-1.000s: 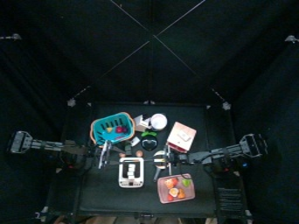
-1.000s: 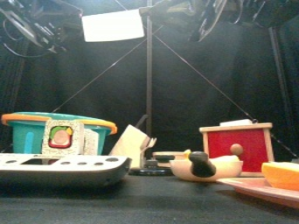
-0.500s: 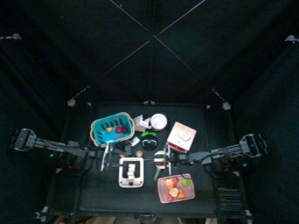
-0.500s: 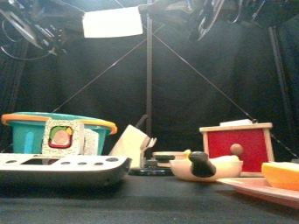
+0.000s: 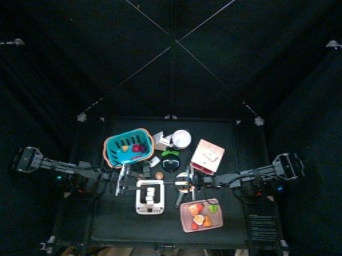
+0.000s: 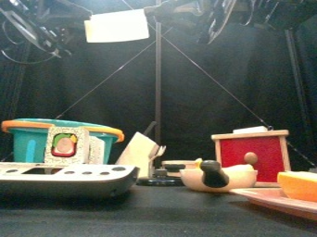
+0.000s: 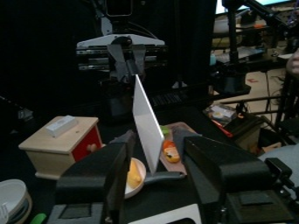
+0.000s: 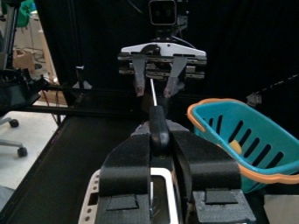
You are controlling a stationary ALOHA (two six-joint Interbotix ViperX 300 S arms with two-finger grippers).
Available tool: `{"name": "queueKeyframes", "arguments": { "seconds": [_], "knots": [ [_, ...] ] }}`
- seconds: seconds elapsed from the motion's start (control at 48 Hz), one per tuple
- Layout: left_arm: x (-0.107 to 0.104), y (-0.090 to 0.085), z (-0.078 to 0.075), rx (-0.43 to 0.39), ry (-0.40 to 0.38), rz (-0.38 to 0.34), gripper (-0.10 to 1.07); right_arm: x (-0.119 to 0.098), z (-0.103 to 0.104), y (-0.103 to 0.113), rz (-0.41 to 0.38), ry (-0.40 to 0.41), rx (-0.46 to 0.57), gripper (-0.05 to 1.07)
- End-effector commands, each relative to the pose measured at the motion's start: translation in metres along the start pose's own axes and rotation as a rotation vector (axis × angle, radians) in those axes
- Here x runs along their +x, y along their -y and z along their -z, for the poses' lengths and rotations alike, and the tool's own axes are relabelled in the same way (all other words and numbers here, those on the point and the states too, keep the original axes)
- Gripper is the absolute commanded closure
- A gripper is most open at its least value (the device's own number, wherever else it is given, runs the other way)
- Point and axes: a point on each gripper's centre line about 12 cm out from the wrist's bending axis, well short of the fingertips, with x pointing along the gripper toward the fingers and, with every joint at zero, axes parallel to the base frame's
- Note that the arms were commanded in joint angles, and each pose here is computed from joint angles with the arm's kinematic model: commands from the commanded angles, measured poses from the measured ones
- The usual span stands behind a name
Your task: Grab cleaver with other hand
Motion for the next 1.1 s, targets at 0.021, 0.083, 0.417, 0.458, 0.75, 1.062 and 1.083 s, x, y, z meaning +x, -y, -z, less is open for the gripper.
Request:
{"name": "queueKeyframes", "arguments": {
  "seconds": [0.021, 0.083, 0.417, 0.458, 0.75, 1.062, 1.083],
  "knots": [
    [0.003, -0.001, -0.006, 0.0, 0.023, -0.002, 0.29, 0.001, -0.018, 0.003, 0.01, 0.053, 0.004, 0.6],
    [0.003, -0.001, -0.005, 0.0, 0.02, -0.002, 0.36, 0.001, -0.018, 0.003, 0.01, 0.053, 0.004, 0.6],
    [0.001, -0.004, -0.001, -0.026, 0.01, -0.029, 0.59, 0.004, -0.01, 0.003, 0.017, 0.031, 0.021, 0.6],
    [0.001, -0.004, -0.001, -0.027, 0.01, -0.03, 0.59, 0.005, -0.008, 0.003, 0.02, 0.026, 0.028, 0.6],
    [-0.002, -0.003, 0.004, -0.031, -0.002, -0.027, 0.59, 0.017, 0.008, 0.006, 0.068, -0.038, 0.118, 0.6],
    [-0.002, -0.004, 0.01, -0.033, -0.021, -0.033, 0.59, 0.028, 0.006, 0.006, 0.068, -0.122, 0.209, 0.6],
    [-0.002, -0.004, 0.011, -0.035, -0.024, -0.032, 0.59, 0.028, 0.006, 0.006, 0.067, -0.13, 0.218, 0.6]
  ]
}}
